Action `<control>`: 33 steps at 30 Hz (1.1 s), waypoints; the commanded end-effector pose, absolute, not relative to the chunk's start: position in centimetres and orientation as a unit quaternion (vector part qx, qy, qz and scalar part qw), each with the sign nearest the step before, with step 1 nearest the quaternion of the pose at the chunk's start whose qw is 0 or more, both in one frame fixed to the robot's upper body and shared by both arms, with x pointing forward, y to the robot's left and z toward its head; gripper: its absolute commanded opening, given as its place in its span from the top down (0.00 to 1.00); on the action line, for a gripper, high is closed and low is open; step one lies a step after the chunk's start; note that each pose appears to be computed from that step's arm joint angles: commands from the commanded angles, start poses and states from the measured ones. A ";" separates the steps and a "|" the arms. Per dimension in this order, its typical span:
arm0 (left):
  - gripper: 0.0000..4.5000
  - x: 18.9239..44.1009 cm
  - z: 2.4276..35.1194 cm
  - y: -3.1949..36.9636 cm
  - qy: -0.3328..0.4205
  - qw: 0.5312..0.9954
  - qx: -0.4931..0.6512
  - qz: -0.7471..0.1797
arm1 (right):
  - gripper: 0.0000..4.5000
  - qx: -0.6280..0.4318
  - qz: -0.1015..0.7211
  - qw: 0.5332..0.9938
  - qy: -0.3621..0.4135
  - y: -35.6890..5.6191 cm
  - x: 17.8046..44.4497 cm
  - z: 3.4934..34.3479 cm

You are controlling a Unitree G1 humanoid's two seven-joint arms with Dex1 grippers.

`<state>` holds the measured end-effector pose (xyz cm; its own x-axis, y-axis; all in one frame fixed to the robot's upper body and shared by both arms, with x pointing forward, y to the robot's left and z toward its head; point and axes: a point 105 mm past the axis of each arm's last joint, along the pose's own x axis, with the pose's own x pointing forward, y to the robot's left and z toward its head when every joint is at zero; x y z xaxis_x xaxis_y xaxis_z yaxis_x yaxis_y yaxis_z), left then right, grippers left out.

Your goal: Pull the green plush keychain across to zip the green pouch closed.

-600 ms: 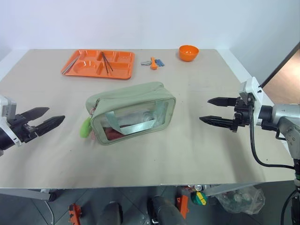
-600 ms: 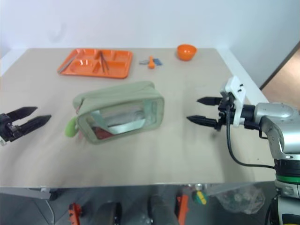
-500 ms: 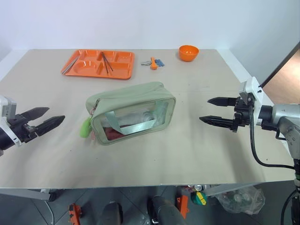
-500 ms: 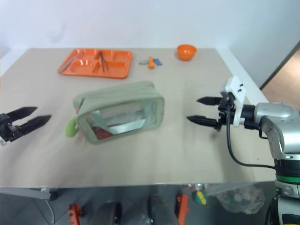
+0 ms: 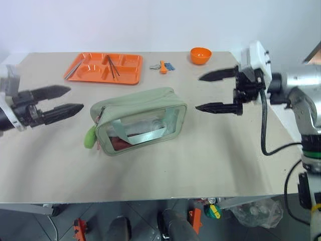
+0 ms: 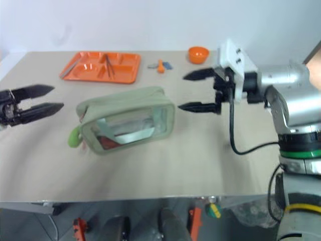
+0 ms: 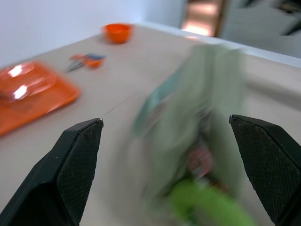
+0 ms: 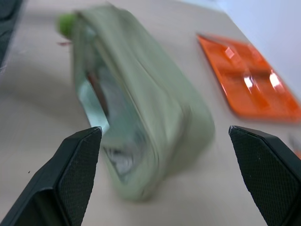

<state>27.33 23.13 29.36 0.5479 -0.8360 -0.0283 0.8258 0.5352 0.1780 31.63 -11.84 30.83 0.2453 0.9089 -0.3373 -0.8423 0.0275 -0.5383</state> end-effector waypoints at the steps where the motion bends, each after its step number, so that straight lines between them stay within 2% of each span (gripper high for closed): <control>1: 0.01 26.8 31.2 21.6 -0.042 0.849 0.108 -0.516 | 0.00 -0.383 0.650 0.653 -0.069 -9.1 31.3 31.5; 5: 0.01 26.7 31.9 20.1 -0.051 0.829 0.123 -0.543 | 0.00 -0.417 0.681 0.597 -0.080 -6.5 31.2 31.4; 9: 0.01 26.6 31.6 19.2 -0.054 0.818 0.128 -0.558 | 0.00 -0.470 0.678 0.561 -0.068 -4.2 32.6 29.1; 20: 0.01 26.7 30.7 19.1 -0.055 0.824 0.119 -0.551 | 0.00 -0.503 0.672 0.541 -0.051 -3.2 34.5 26.8; 24: 0.00 26.7 30.4 19.2 -0.054 0.828 0.114 -0.546 | 0.25 -0.503 0.672 0.542 -0.050 -3.4 34.6 26.8; 31: 0.00 27.2 30.2 19.6 -0.053 0.836 0.100 -0.538 | 0.80 -0.499 0.661 0.557 -0.057 -4.2 34.8 28.1; 33: 0.00 27.4 30.1 19.7 -0.051 0.836 0.099 -0.537 | 0.93 -0.500 0.659 0.559 -0.057 -4.3 34.9 28.2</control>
